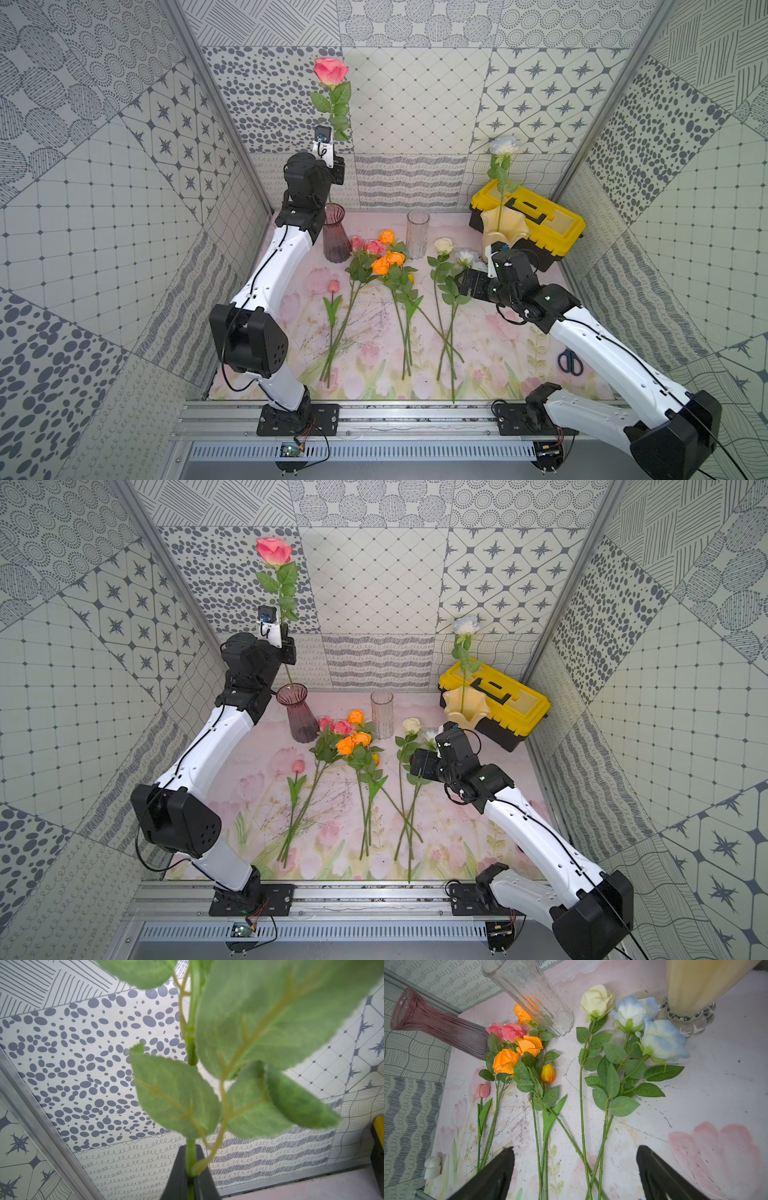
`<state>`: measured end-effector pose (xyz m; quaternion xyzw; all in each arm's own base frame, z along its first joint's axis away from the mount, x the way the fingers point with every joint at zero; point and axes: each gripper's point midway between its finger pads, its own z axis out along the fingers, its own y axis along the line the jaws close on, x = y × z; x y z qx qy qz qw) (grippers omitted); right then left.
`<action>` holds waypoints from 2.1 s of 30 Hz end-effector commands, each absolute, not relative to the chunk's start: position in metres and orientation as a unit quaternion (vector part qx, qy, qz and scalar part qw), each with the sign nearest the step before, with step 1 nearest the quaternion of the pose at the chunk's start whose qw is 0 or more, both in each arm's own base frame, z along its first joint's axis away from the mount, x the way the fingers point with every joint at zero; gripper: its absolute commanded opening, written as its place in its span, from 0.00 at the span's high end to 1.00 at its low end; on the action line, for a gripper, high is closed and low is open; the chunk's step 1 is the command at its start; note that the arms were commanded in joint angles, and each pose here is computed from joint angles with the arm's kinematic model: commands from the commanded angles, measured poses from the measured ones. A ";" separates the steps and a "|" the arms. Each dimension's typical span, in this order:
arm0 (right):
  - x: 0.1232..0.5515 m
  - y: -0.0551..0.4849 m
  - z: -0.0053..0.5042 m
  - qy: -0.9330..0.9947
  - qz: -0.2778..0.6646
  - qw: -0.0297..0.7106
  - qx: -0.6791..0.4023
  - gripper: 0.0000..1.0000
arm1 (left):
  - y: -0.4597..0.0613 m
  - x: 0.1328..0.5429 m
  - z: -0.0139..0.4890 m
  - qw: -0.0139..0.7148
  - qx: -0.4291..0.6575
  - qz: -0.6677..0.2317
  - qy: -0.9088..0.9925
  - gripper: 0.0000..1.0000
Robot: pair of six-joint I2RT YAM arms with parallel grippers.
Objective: Arrange the flowers in different vases according to their variety
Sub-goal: Insert the flower into the vase, then pick up the flower at the center of the board.
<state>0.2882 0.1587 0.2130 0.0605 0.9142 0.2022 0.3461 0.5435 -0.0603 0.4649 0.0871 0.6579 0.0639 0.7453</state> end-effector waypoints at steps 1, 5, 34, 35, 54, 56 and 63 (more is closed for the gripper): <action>0.290 0.162 0.221 0.908 0.211 0.358 0.056 0.03 | -0.051 0.552 0.474 0.780 0.069 0.054 0.620 1.00; 0.290 0.162 0.213 0.911 0.206 0.353 0.057 0.03 | -0.049 0.552 0.435 0.760 0.059 0.051 0.646 1.00; 0.288 0.179 0.183 0.937 0.190 0.292 0.006 0.03 | -0.042 0.430 0.343 0.606 0.023 -0.013 0.795 0.01; 0.288 0.181 0.181 0.939 0.188 0.288 -0.002 0.03 | -0.044 0.423 0.340 0.601 0.027 -0.018 0.799 0.01; 0.280 0.257 0.125 0.942 0.114 0.197 -0.248 0.16 | -0.085 0.306 0.260 0.454 0.050 -0.160 0.875 0.02; 0.282 0.262 0.116 0.940 0.099 0.188 -0.266 0.19 | -0.088 0.299 0.250 0.439 0.049 -0.173 0.881 0.02; 0.293 0.268 0.090 0.939 0.068 0.167 -0.293 0.34 | -0.090 0.283 0.221 0.402 0.044 -0.187 0.895 0.03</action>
